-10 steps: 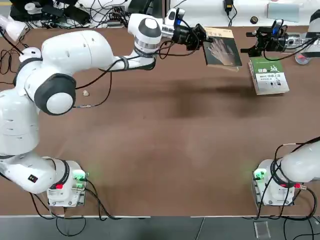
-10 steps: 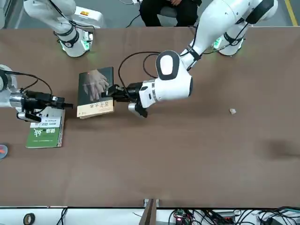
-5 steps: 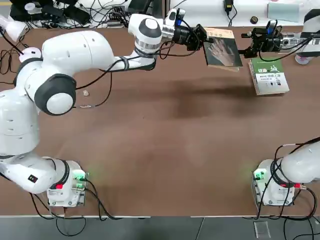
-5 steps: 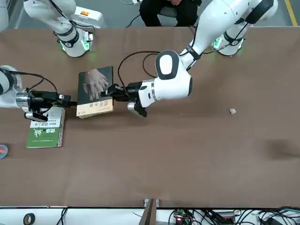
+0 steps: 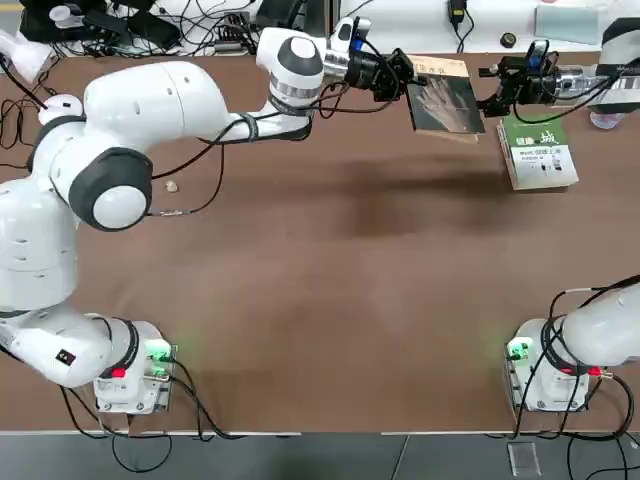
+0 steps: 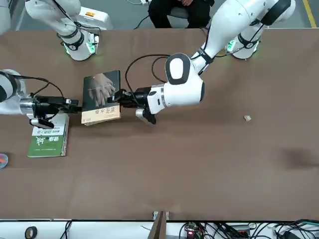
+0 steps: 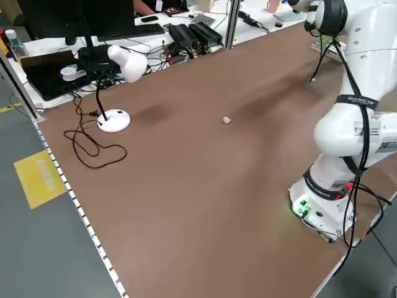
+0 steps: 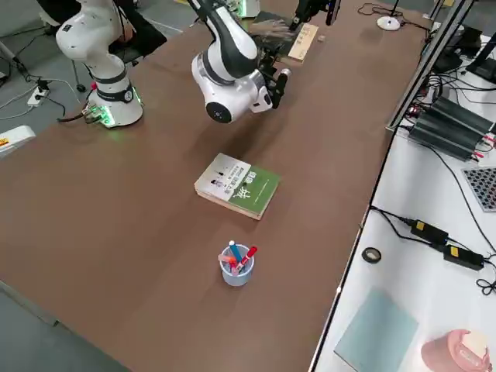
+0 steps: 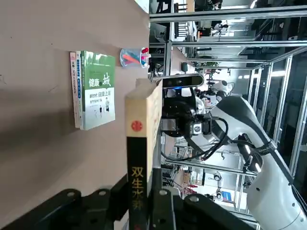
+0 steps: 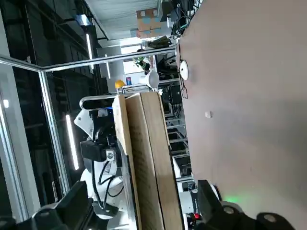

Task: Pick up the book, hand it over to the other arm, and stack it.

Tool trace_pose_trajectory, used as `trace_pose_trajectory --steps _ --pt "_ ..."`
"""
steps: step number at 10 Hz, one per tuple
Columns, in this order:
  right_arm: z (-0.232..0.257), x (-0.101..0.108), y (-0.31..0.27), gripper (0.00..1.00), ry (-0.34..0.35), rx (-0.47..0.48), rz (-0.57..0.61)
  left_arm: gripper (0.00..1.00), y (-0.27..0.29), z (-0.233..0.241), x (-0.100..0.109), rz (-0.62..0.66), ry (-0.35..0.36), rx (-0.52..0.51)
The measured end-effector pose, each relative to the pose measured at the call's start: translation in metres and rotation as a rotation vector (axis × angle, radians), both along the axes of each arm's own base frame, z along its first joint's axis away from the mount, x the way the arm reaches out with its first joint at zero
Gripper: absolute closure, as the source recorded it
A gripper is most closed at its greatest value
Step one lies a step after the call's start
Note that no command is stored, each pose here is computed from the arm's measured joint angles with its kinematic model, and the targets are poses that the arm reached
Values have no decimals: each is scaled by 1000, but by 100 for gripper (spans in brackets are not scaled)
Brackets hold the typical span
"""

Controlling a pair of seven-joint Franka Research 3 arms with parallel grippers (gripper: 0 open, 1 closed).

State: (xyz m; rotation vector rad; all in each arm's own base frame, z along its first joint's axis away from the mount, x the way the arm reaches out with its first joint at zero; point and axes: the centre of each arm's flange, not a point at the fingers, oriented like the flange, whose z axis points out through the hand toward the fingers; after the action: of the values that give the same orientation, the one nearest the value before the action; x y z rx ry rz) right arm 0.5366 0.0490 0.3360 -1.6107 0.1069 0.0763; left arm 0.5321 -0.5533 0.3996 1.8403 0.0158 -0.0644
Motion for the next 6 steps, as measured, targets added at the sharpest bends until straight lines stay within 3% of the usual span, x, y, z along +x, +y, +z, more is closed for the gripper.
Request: trace_pose_trajectory --steps 2,3,4,6 --pt "-2 -1 10 0 4 1 14 81 0 0 0 0 0 0" --pt "-3 -2 14 4 6 1 16 81 0 0 0 0 0 0" --pt "-4 -2 17 15 10 4 17 81 0 0 0 0 0 0" --pt "-4 -3 19 18 25 8 17 81 0 0 0 0 0 0"
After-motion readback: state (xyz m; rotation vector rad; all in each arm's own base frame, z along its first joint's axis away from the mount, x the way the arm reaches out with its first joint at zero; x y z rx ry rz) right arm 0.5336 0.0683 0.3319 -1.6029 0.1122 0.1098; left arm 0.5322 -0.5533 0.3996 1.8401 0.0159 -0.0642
